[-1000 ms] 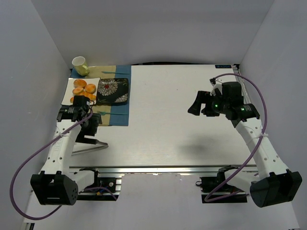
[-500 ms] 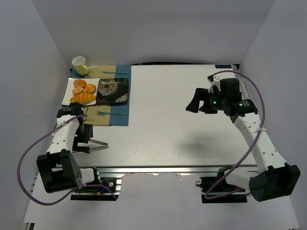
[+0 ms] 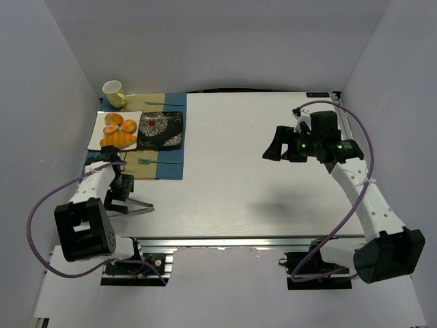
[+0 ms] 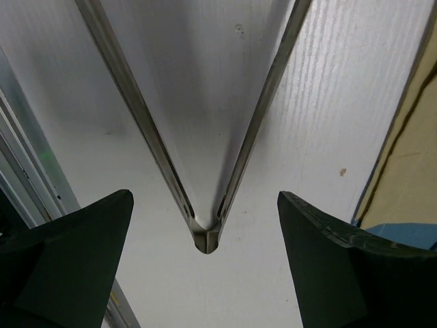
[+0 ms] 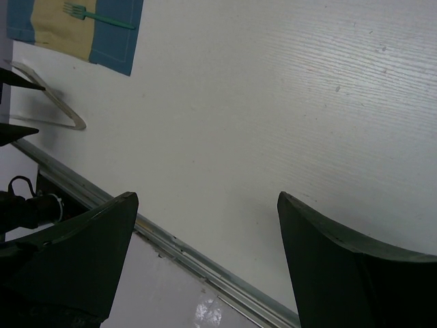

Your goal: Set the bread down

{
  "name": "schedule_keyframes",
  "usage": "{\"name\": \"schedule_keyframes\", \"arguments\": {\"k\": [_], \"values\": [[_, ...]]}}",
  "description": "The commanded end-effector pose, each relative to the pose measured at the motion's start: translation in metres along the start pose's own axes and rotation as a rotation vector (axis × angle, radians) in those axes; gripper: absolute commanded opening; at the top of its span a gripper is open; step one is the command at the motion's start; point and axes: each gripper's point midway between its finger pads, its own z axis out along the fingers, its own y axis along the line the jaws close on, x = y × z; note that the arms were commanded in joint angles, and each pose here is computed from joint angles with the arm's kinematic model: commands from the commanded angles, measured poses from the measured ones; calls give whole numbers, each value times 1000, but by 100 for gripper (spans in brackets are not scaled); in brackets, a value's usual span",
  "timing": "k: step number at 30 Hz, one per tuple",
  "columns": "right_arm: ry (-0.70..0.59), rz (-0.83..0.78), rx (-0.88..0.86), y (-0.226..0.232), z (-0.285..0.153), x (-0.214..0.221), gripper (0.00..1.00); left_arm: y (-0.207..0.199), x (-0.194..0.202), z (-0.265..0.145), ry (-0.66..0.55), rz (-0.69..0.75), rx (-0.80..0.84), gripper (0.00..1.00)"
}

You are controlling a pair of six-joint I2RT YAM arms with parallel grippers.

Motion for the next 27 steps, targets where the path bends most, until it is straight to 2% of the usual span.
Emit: {"name": "schedule_keyframes", "arguments": {"k": [1, 10, 22, 27], "values": [[-31, -30, -22, 8, -2, -12, 89, -1, 0, 5, -6, -9, 11, 98], [-21, -31, -22, 7, 0, -10, 89, 1, 0, 20, -24, -34, 1, 98], [-8, -30, -12, 3, 2, -6, 89, -13, -2, 33, -59, -109, 107, 98], [-4, -28, -12, 2, 2, -5, 89, -7, 4, 41, -50, -131, 120, 98]]}}
